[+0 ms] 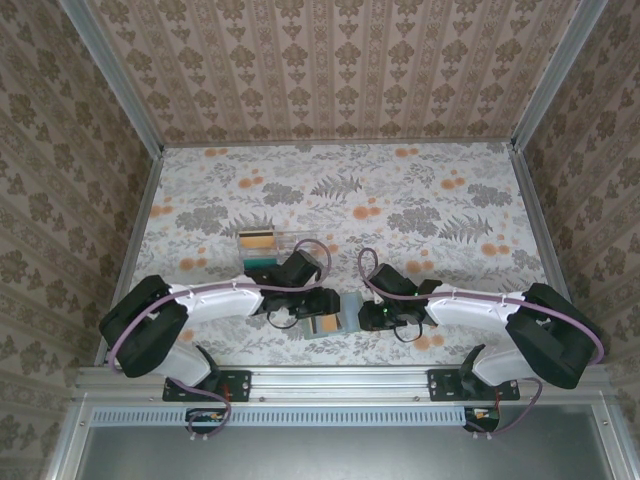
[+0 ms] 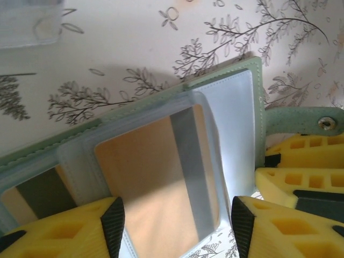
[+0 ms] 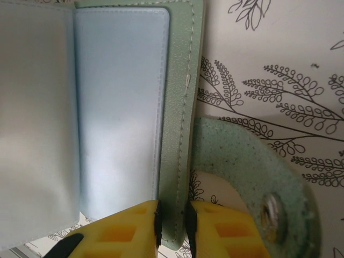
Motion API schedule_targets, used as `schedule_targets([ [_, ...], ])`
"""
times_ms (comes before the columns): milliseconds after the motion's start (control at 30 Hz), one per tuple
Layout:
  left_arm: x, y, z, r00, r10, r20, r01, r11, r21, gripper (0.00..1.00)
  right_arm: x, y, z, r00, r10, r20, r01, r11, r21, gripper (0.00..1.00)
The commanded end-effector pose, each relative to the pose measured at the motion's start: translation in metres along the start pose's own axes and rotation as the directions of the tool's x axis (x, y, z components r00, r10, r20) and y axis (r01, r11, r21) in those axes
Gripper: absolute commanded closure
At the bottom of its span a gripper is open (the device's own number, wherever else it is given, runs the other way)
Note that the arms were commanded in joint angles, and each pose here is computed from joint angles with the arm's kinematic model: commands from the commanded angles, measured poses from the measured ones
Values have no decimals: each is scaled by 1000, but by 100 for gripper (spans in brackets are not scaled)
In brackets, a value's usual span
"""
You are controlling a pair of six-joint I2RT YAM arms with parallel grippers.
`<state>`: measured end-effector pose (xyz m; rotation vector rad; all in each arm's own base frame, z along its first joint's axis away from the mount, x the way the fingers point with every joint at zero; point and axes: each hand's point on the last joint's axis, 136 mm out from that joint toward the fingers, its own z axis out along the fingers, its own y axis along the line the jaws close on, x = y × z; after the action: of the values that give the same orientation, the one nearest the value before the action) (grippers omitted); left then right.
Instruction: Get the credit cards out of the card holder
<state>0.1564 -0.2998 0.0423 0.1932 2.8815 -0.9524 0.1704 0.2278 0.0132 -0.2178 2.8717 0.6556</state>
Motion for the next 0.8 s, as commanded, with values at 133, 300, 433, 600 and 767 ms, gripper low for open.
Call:
schedule_targets([
  [133,-9,-38,-7,996,84,14,-85,990,110,29,7,-7,6,1000,1,-11,-1,999,37,72],
  [300,-13,-45,-13,994,102,27,-104,987,120,22,-2,-7,-6,999,0,45,-2,999,45,69],
  [433,-13,-44,-14,995,99,33,-102,988,115,17,-9,-10,-18,996,8,92,-13,998,55,65],
  [600,-14,-41,-18,995,94,45,-98,990,105,19,-19,-9,-36,987,30,155,-34,999,28,65],
  [767,-17,-19,-29,996,41,82,-46,997,57,34,-30,20,-48,984,24,176,-3,993,-116,69],
])
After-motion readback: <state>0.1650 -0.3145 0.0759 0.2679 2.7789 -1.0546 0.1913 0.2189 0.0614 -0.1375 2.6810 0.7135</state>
